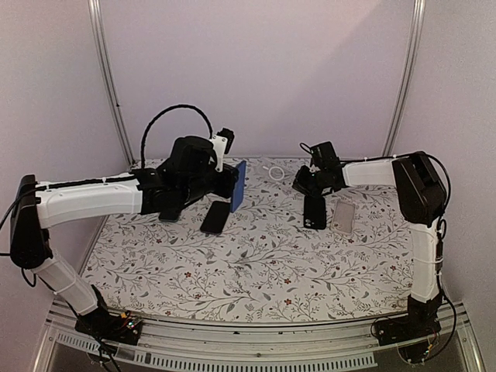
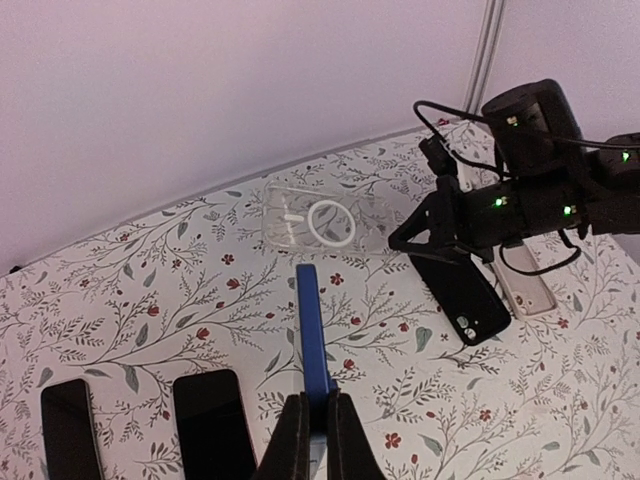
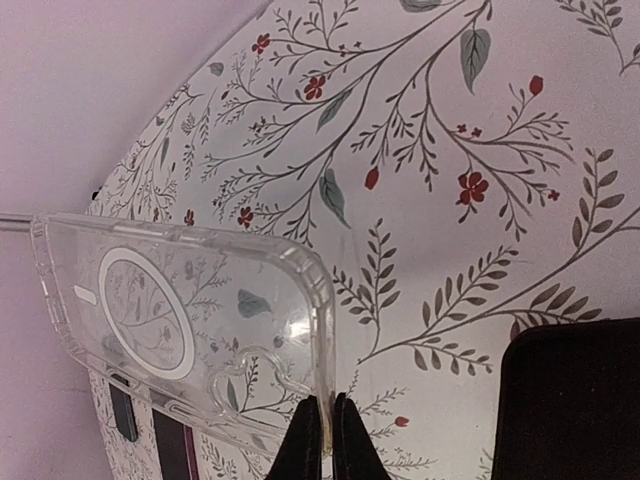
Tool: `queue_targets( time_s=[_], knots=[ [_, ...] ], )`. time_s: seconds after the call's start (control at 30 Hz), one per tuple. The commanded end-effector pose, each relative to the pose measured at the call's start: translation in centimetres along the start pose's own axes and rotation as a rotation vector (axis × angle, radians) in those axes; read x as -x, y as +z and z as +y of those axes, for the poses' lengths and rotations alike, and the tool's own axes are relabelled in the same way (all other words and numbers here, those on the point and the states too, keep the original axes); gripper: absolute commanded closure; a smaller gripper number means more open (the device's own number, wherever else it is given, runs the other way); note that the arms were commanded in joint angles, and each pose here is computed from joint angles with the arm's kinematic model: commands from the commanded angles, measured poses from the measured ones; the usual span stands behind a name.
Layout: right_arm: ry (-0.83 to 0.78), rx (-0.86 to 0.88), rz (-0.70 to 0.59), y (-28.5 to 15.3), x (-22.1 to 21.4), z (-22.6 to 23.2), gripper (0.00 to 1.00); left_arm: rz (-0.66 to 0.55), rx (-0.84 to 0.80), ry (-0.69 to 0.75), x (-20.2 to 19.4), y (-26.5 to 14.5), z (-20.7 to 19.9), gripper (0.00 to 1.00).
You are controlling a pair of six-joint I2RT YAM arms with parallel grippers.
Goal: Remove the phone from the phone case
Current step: Place the phone case at the center of the board.
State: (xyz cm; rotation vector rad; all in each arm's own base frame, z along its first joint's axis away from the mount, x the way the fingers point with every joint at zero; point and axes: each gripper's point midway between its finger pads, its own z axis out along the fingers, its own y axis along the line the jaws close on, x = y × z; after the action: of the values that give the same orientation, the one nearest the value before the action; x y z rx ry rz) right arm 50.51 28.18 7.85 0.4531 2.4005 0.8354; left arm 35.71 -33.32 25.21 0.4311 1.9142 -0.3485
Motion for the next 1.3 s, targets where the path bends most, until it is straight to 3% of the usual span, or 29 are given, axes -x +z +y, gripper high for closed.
queue_targets(
  time_s=[0.0, 0.37, 0.47, 0.87, 1.2, 1.27],
  knots=[
    [-0.043, -0.048, 0.013, 1.4, 0.5, -1.1, 0.99, -0.016, -0.05, 0.022, 0.4, 0.4, -0.6, 1.0],
    [-0.034, -0.065, 0.117, 2.5, -3.0, -3.0, 1.0, 0.002, -0.099, 0.051, -0.2, 1.3, -1.8, 1.0],
    [-0.018, -0.08, 0.124, 2.2, -3.9, -4.0, 0.96, 0.002, -0.102, 0.05, -0.2, 1.4, -1.9, 1.0],
    [0.005, -0.062, 0.11, 0.4, -4.5, -4.3, 0.64, 0.018, -0.119, 0.074, -0.9, 1.9, -2.4, 1.0],
    [-0.062, 0.049, 0.029, -4.2, -1.8, 0.4, 0.42, 0.051, -0.091, 0.144, -2.7, 2.5, -2.7, 1.0],
    [-0.078, 0.069, 0.004, -5.4, -1.0, 1.4, 0.3, 0.058, -0.074, 0.16, -3.0, 2.9, -2.8, 1.0]
  ],
)
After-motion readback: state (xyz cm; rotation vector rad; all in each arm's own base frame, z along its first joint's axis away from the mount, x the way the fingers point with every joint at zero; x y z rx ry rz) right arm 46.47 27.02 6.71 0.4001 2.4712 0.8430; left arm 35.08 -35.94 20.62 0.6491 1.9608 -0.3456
